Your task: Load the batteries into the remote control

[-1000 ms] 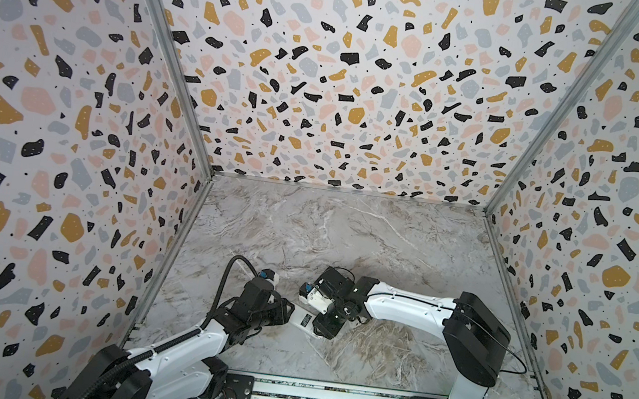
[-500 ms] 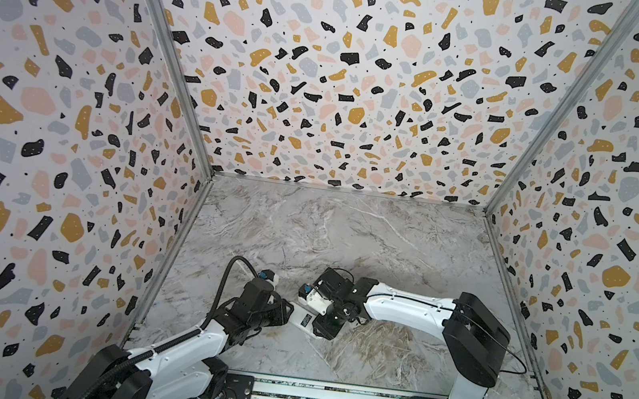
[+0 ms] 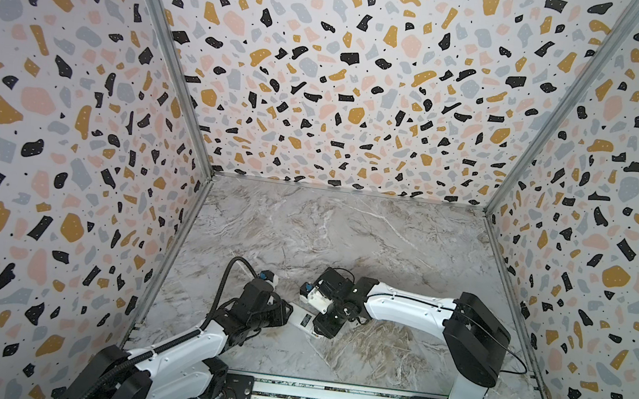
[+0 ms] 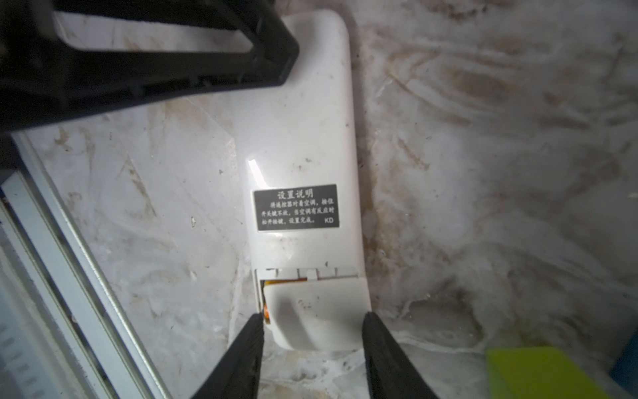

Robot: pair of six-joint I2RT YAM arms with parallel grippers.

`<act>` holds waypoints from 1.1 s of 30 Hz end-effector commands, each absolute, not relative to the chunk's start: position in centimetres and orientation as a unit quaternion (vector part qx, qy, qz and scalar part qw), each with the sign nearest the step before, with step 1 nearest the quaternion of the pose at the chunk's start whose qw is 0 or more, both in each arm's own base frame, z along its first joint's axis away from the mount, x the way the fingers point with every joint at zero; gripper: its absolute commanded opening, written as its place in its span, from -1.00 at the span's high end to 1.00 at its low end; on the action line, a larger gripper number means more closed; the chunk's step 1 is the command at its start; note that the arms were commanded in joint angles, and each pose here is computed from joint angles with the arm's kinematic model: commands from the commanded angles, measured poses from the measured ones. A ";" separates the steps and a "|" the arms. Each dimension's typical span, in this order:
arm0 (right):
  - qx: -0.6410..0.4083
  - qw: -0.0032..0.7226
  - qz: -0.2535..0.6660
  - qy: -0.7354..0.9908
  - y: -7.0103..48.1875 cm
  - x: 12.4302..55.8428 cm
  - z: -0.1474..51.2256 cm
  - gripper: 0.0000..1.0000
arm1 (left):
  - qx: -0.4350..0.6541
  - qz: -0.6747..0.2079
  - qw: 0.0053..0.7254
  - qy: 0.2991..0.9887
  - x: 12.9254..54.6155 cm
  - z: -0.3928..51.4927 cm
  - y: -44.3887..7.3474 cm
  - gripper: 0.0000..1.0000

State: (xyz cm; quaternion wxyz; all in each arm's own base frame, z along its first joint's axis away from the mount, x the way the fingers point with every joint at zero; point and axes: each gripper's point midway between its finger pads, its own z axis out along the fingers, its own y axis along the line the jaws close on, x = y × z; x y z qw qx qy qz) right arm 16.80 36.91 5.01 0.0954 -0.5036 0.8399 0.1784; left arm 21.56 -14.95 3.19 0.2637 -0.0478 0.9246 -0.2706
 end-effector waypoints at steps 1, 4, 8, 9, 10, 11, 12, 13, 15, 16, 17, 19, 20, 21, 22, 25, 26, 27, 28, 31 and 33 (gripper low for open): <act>-0.495 0.126 0.190 0.838 37.2 17.5 7.5 0.01 | -0.045 -0.279 0.269 0.921 21.5 3.4 -15.2 0.23; -0.492 0.131 0.194 0.838 37.2 17.6 7.9 0.01 | -0.045 -0.279 0.268 0.921 21.5 3.4 -15.2 0.23; -0.488 0.135 0.195 0.840 37.0 17.9 8.1 0.01 | -0.046 -0.280 0.269 0.921 21.5 3.4 -15.2 0.24; -0.487 0.135 0.194 0.841 36.9 17.9 8.0 0.01 | -0.046 -0.280 0.269 0.920 21.5 3.4 -15.2 0.24; -0.486 0.134 0.190 0.842 36.7 18.0 7.8 0.01 | -0.046 -0.280 0.269 0.920 21.5 3.4 -15.2 0.24; -0.485 0.132 0.186 0.844 36.5 18.1 7.6 0.00 | -0.045 -0.281 0.269 0.920 21.5 3.4 -15.2 0.24; -0.484 0.129 0.183 0.846 36.2 18.1 7.3 -0.02 | -0.044 -0.281 0.269 0.920 21.5 3.4 -15.2 0.24; -0.484 0.127 0.181 0.847 36.0 18.1 7.0 -0.04 | -0.045 -0.281 0.270 0.920 21.5 3.4 -15.2 0.24; -0.483 0.127 0.182 0.847 36.0 18.2 6.8 -0.06 | -0.045 -0.281 0.269 0.920 21.5 3.4 -15.2 0.24; -0.482 0.125 0.184 0.847 35.9 18.2 6.7 -0.06 | -0.044 -0.281 0.269 0.920 21.5 3.4 -15.2 0.24; -0.483 0.123 0.183 0.847 35.9 18.2 6.5 -0.06 | -0.044 -0.282 0.270 0.920 21.5 3.4 -15.2 0.24; -0.483 0.119 0.182 0.848 35.8 18.2 6.0 -0.07 | -0.044 -0.282 0.270 0.920 21.5 3.5 -15.2 0.24; -0.483 0.116 0.183 0.848 35.8 18.1 5.8 -0.07 | -0.045 -0.282 0.270 0.920 21.5 3.5 -15.2 0.24; -0.484 0.114 0.183 0.848 35.9 18.1 5.7 -0.07 | -0.044 -0.282 0.270 0.920 21.5 3.5 -15.3 0.24; -0.484 0.113 0.183 0.848 35.9 18.1 5.5 -0.06 | -0.044 -0.282 0.270 0.920 21.5 3.4 -15.3 0.24; -0.486 0.109 0.186 0.847 35.9 17.9 5.4 -0.05 | -0.044 -0.282 0.270 0.920 21.5 3.4 -15.2 0.24; -0.486 0.107 0.189 0.846 36.0 17.8 5.3 -0.05 | -0.044 -0.282 0.270 0.919 21.5 3.4 -15.3 0.24; -0.487 0.105 0.192 0.845 36.1 17.7 5.2 -0.05 | -0.044 -0.282 0.270 0.920 21.5 3.4 -15.2 0.25; -0.487 0.103 0.195 0.845 36.1 17.6 5.2 -0.05 | -0.045 -0.282 0.270 0.920 21.5 3.4 -15.2 0.25; -0.488 0.095 0.200 0.844 36.1 17.2 4.9 -0.05 | -0.045 -0.282 0.270 0.920 21.5 3.3 -15.2 0.25; -0.490 0.089 0.200 0.843 36.1 16.9 4.6 -0.05 | -0.045 -0.283 0.270 0.919 21.5 3.4 -15.3 0.25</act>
